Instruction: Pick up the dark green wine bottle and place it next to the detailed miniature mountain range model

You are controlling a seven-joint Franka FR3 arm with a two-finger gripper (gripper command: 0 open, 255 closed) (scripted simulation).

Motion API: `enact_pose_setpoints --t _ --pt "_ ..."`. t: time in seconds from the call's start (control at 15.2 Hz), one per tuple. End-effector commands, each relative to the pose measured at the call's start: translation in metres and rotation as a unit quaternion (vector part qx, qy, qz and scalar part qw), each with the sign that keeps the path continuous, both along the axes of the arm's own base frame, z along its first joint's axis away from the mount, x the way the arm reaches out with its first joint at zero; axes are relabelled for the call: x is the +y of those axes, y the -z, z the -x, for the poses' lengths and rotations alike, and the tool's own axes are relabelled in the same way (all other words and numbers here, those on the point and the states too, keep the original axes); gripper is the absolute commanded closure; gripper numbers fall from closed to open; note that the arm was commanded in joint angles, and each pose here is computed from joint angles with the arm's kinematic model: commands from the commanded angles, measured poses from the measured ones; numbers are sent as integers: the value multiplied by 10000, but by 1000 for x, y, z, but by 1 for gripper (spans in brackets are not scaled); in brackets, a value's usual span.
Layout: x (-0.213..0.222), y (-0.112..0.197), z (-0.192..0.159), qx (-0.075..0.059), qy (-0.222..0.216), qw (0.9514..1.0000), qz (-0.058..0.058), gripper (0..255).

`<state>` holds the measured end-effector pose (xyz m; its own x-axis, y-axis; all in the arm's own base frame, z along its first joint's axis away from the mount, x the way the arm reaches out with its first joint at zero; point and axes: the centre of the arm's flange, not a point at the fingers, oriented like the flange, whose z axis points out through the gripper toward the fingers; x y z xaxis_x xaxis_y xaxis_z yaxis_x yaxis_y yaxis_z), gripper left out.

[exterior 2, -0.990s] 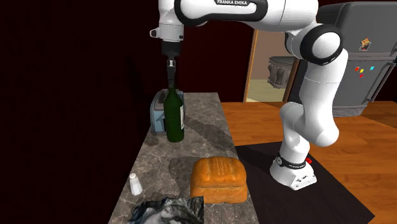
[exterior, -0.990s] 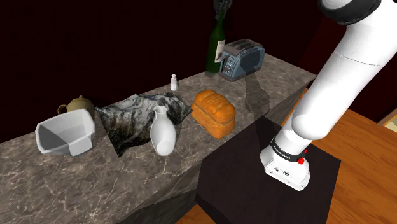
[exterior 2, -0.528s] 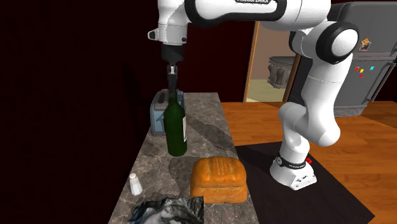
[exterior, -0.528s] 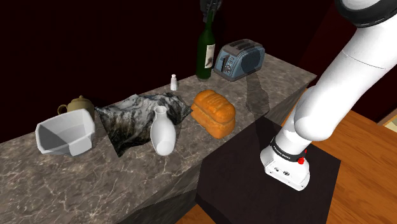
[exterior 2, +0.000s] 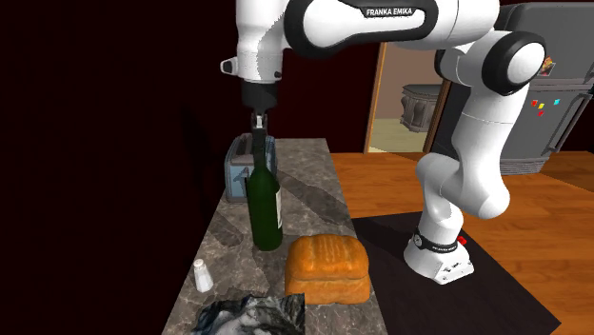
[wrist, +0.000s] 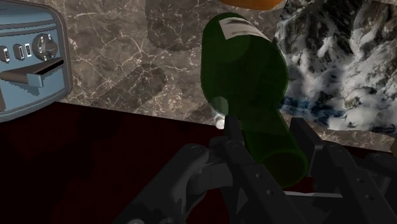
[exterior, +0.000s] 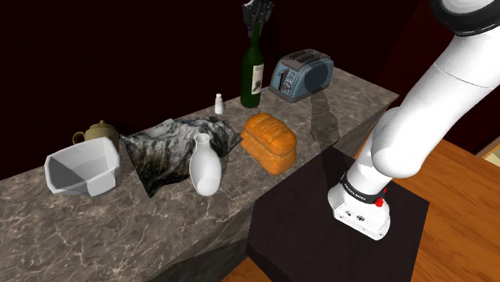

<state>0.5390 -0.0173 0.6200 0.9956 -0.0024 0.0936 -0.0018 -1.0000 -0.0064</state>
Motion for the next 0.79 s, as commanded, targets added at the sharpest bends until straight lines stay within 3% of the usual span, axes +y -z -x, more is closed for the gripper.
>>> enact_pose_setpoints --t 0.0,0.73 --pt "0 10 0 -5 1 10000 0 255" --pt "0 68 0 -5 1 10000 0 255"
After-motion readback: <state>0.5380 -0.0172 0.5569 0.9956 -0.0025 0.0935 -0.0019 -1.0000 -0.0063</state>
